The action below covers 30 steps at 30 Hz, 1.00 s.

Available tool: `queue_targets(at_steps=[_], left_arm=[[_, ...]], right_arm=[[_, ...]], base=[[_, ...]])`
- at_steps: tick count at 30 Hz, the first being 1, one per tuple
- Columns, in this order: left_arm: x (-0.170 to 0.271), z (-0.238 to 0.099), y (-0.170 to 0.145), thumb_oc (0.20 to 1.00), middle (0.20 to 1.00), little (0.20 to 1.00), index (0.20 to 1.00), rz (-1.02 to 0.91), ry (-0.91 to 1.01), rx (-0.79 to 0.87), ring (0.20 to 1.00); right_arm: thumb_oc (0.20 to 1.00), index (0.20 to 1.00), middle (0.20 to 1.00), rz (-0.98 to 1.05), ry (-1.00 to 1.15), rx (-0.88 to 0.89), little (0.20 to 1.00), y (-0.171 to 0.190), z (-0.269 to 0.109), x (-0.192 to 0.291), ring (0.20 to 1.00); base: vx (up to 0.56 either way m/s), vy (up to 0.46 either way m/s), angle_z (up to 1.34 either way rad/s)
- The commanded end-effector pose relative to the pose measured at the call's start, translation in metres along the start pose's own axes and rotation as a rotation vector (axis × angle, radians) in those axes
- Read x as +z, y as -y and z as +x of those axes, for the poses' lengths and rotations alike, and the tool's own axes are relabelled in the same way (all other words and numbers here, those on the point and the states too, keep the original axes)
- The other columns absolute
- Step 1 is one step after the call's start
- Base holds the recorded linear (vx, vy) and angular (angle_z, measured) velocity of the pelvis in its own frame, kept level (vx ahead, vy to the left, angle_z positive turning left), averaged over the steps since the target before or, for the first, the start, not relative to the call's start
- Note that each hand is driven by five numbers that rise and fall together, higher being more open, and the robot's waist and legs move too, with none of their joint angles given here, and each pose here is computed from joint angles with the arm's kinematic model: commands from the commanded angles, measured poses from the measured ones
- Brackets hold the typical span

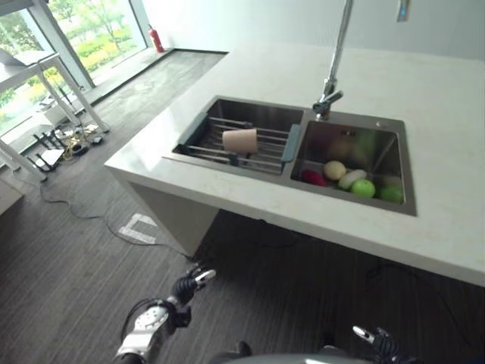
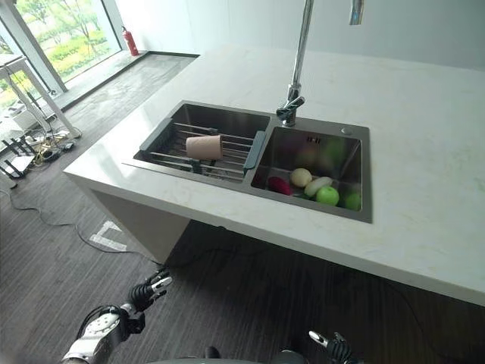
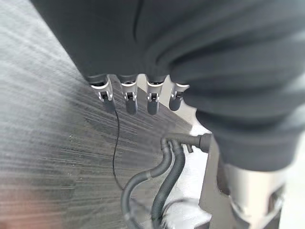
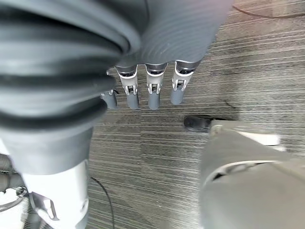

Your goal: Place the dishes in the dishwasher.

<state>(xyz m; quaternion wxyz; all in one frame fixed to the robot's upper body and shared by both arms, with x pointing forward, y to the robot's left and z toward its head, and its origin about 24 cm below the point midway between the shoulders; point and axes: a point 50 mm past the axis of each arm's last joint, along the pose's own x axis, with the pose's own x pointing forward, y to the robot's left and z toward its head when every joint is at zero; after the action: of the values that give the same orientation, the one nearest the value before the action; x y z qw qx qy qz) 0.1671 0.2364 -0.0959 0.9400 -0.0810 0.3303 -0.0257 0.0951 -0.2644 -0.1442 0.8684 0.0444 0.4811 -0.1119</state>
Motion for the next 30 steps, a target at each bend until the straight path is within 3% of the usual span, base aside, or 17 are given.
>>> queue_targets(at_steps=[1,11,14,25,30], left_arm=[[0.040,0.005,-0.014,1.000,1.000,1.000,1.000,-0.059,0.172,0.054,1.000],[0.045,0.006,-0.012,1.000,1.000,1.000,1.000,-0.088,0.214,0.068,1.000],[0.065,0.011,-0.015,1.000,1.000,1.000,1.000,-0.130,0.281,0.096,1.000],[0.061,0.019,0.002,1.000,1.000,1.000,1.000,-0.188,0.323,0.097,1.000],[0.056,0.016,0.005,1.000,1.000,1.000,1.000,-0.183,0.328,0.076,1.000]], right_arm=[[1.000,1.000,1.000,0.003,0.037,-0.027,1.000,0.004,0.004,0.016,1.000],[1.000,1.000,1.000,0.055,0.029,-0.043,1.000,0.003,0.004,0.016,1.000],[1.000,1.000,1.000,0.012,0.014,-0.026,1.000,-0.002,0.007,0.019,1.000],[1.000,1.000,1.000,-0.019,-0.091,-0.127,1.000,0.019,0.003,0.007,1.000],[1.000,1.000,1.000,0.101,-0.106,-0.156,1.000,0.023,0.000,-0.001,1.000]], base=[[-0.01,0.042,-0.05],[0.01,0.023,0.14],[0.13,-0.160,0.04],[0.13,-0.035,0.23],[0.10,0.175,-0.03]])
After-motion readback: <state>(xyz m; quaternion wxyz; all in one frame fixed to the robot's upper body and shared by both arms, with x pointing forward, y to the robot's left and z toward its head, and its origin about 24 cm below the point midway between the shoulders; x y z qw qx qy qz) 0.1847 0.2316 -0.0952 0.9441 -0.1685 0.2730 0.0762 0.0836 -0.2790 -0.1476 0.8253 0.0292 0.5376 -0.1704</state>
